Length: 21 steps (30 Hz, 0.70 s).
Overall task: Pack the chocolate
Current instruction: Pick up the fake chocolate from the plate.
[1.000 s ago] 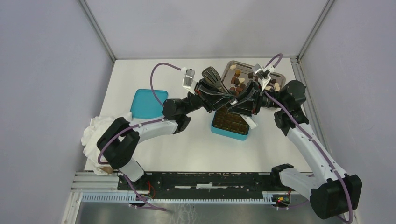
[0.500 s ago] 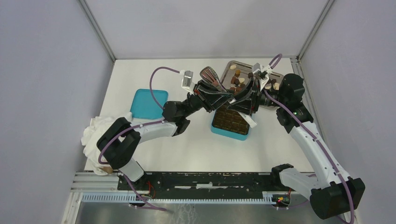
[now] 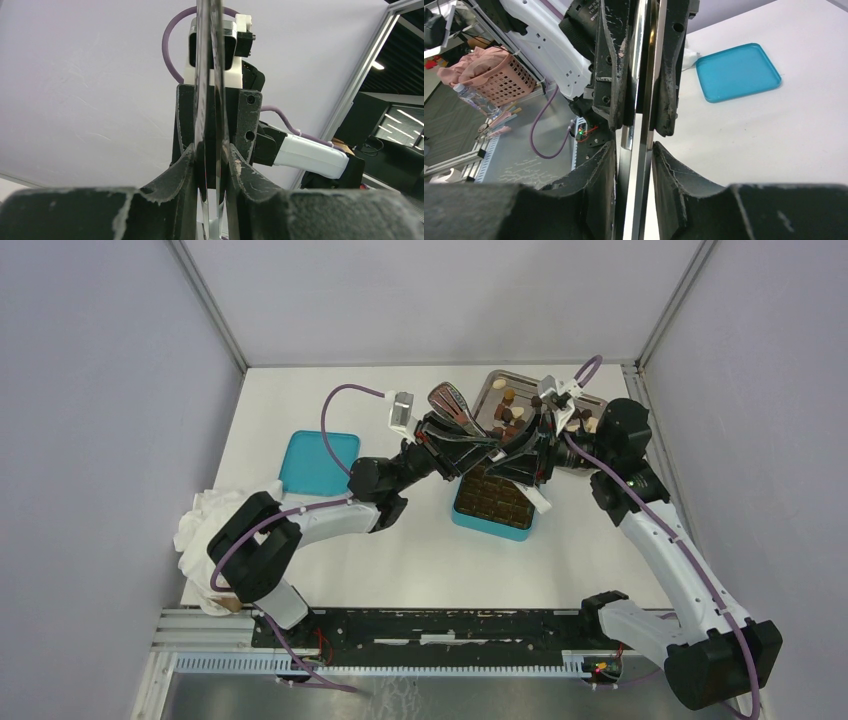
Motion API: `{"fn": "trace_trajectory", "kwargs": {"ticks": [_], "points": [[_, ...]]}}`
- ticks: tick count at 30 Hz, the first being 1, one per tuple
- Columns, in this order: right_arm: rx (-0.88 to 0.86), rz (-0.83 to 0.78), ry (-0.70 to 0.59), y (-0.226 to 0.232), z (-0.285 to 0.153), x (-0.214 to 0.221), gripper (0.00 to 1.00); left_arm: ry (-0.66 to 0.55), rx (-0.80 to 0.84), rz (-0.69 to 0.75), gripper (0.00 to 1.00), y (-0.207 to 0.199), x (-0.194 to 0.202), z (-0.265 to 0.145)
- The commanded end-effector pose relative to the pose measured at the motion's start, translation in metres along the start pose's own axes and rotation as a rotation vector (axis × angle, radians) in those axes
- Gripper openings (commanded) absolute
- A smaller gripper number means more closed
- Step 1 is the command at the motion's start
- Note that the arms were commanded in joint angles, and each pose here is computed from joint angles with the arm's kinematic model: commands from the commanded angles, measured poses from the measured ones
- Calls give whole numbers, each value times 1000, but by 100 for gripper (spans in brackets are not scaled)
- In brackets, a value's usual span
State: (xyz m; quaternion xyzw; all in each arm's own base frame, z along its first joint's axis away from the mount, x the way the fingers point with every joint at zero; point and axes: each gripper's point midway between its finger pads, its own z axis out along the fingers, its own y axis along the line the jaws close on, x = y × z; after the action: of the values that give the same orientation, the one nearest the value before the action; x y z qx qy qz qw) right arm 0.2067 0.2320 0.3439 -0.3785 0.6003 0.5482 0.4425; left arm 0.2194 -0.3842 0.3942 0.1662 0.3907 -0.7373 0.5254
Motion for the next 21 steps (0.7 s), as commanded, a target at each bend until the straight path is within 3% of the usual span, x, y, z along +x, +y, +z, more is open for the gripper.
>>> {"fn": "trace_trajectory", "kwargs": {"ticks": [1,6,11,15,21], "points": [[-50,-16,-21,10,2,-8,36,-158,215,82,16,-57,-44,6],[-54,-10,-22,11,2,-7,30,-162,211,81,17,-57,-45,6],[-63,3,-20,12,2,-3,40,-173,210,89,17,-59,-48,6],[-67,1,-18,13,1,-2,42,-181,210,96,17,-60,-51,6],[-65,-2,-20,14,1,-1,35,-188,209,101,17,-61,-53,6]]}}
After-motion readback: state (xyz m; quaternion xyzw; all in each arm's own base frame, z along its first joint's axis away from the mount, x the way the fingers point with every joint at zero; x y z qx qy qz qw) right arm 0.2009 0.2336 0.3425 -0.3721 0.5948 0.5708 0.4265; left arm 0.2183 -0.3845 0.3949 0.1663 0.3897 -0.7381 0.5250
